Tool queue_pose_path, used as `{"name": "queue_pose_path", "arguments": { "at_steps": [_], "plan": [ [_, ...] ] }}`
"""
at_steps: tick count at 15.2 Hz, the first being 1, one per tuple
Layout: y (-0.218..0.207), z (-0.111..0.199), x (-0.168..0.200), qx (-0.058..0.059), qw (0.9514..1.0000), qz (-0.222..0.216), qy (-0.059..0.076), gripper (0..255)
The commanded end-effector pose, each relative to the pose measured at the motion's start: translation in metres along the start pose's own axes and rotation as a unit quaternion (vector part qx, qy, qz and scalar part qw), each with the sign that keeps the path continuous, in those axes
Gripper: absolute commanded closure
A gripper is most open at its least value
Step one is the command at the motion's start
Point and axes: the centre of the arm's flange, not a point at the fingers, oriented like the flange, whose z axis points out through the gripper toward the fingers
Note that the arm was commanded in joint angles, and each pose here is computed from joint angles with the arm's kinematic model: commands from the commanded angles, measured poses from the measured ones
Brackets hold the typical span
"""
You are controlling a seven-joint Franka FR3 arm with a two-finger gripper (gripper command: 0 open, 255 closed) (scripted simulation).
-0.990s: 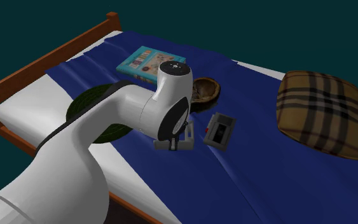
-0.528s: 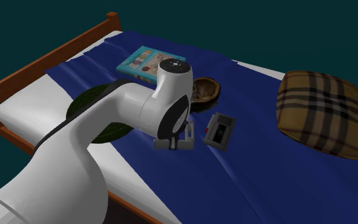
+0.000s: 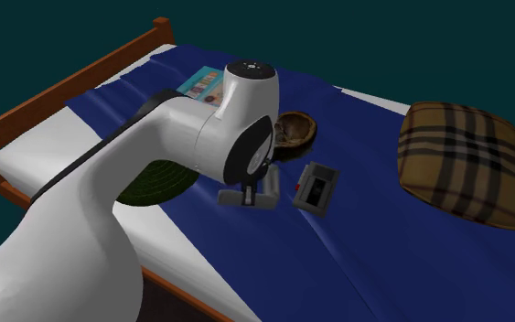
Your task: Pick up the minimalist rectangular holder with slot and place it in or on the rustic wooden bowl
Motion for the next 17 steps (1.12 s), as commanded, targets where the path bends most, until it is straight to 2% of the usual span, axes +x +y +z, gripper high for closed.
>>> {"name": "queue_pose_path", "arguments": {
  "at_steps": [1, 17],
  "plan": [
    [0.000, -0.011, 0.000, 0.000, 1.0000, 0.000, 0.000, 255],
    [0.000, -0.095, 0.003, 0.000, 1.0000, 0.000, 0.000, 255]
  ]
}}
